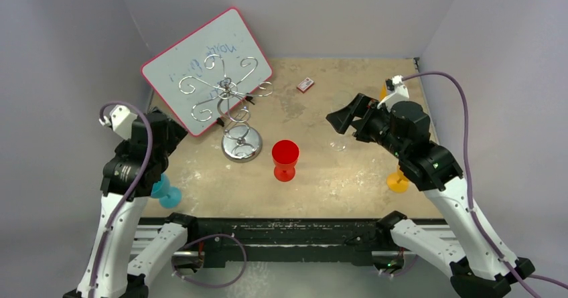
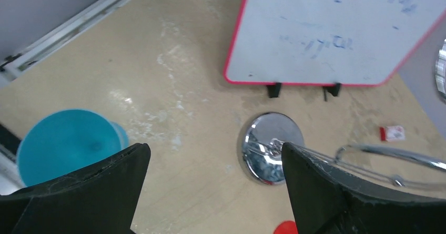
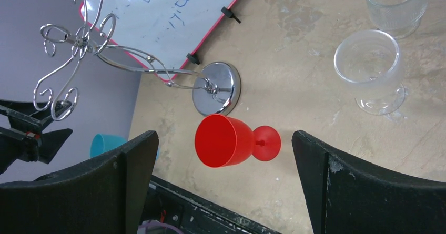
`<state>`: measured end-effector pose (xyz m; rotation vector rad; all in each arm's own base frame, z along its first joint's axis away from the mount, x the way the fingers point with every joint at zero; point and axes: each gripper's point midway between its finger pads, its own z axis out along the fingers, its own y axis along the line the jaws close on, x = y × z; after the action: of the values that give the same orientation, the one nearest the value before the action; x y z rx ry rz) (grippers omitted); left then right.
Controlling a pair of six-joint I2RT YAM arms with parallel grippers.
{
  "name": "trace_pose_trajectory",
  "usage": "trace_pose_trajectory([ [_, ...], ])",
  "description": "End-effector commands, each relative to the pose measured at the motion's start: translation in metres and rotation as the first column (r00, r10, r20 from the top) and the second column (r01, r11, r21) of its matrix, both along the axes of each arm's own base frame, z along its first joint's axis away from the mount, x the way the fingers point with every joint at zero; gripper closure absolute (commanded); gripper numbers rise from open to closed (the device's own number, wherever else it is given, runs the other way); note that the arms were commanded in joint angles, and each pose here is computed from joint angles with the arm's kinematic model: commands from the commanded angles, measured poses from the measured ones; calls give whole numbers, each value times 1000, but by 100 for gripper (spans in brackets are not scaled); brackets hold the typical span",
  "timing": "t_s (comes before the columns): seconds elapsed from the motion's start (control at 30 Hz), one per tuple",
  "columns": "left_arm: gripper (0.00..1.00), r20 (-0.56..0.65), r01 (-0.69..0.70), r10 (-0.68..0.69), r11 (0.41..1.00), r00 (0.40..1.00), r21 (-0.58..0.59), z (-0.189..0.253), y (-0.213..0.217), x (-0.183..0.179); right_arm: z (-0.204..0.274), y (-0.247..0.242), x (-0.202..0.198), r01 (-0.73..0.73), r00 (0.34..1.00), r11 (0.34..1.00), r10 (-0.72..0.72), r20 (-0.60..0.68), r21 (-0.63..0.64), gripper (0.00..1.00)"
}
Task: Place the wine glass upside down on the wine glass rack
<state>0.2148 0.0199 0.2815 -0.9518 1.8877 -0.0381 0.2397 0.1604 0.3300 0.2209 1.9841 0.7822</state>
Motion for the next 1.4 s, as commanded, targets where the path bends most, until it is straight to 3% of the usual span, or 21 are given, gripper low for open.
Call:
trace_pose_trajectory([
  [0.0, 6, -25, -268, 269, 962, 963, 49, 1, 38, -18, 18, 3, 4, -9, 998, 1000, 8, 64, 16, 0],
  [0.13, 16, -28, -405, 408, 910, 912, 89, -3, 58, -37, 17, -1, 1, -3, 997, 1000, 3, 72, 11, 0],
  [0.37, 37, -115, -460, 478, 875, 871, 153, -34, 65, -45, 21, -4, 0, -1, 995, 1000, 2, 99, -5, 0],
  [0.83, 63, -219, -442, 474, 879, 853, 180, -93, 56, -32, 21, 0, -1, -49, 991, 998, 55, 119, -51, 0],
  [1.03, 66, -240, -453, 487, 872, 840, 185, -104, 56, -36, 17, -5, -2, -36, 991, 997, 44, 124, -67, 0],
  [1.37, 86, -225, -472, 507, 860, 832, 193, -106, 61, -42, 17, -5, -1, -50, 990, 993, 63, 124, -105, 0],
])
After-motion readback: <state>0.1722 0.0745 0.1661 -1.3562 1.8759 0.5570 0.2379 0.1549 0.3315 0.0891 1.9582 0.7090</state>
